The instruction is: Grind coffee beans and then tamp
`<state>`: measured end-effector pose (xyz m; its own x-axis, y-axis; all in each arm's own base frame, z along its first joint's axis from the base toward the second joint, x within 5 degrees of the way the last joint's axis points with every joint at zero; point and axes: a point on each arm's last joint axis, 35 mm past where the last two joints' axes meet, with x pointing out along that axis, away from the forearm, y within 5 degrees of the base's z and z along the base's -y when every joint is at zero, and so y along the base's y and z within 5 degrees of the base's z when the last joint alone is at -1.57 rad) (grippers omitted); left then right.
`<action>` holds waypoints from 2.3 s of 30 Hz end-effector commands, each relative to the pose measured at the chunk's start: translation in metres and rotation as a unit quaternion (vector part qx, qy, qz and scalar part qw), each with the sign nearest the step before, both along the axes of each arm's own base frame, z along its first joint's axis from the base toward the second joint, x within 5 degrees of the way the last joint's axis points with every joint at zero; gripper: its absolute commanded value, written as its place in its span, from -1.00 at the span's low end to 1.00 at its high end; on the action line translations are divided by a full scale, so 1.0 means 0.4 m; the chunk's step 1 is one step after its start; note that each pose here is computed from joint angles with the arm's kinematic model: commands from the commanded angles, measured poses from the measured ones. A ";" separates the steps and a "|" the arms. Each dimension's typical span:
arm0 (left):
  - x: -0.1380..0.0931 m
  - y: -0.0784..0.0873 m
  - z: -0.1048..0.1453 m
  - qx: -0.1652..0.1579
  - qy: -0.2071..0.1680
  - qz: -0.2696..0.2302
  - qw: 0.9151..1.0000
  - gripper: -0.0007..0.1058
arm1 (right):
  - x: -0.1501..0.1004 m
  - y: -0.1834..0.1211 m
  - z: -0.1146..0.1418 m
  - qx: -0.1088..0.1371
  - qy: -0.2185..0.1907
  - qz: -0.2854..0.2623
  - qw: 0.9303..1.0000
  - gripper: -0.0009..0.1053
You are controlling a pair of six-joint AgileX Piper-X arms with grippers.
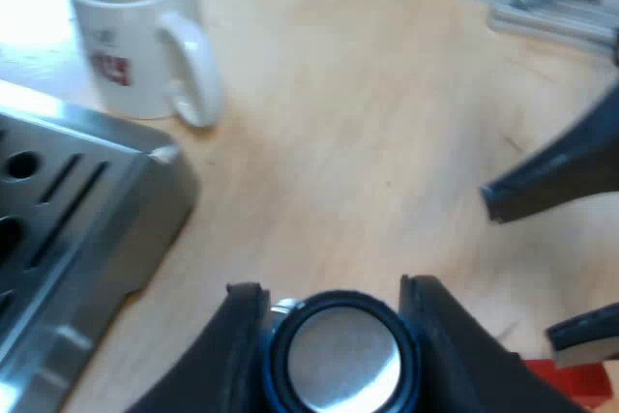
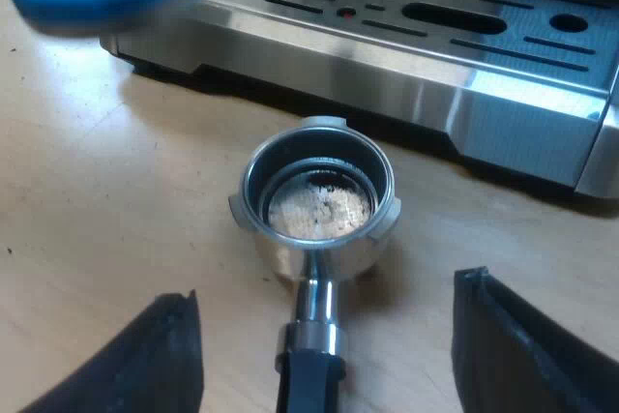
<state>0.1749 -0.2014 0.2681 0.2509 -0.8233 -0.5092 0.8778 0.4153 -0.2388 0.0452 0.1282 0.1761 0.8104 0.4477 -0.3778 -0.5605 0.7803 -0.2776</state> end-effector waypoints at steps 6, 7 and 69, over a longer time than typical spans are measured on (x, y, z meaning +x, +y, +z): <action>0.023 -0.054 -0.022 -0.017 -0.026 -0.014 0.999 -0.70 | 0.000 0.001 0.007 0.010 -0.006 -0.005 1.000 0.11; 0.027 -0.059 -0.028 -0.017 -0.029 -0.011 0.999 -0.70 | 0.000 0.001 0.007 0.010 -0.006 -0.005 1.000 0.11; 0.037 -0.063 -0.341 0.143 0.053 -0.026 0.988 -0.70 | 0.000 0.001 0.006 0.010 -0.003 -0.001 1.000 0.11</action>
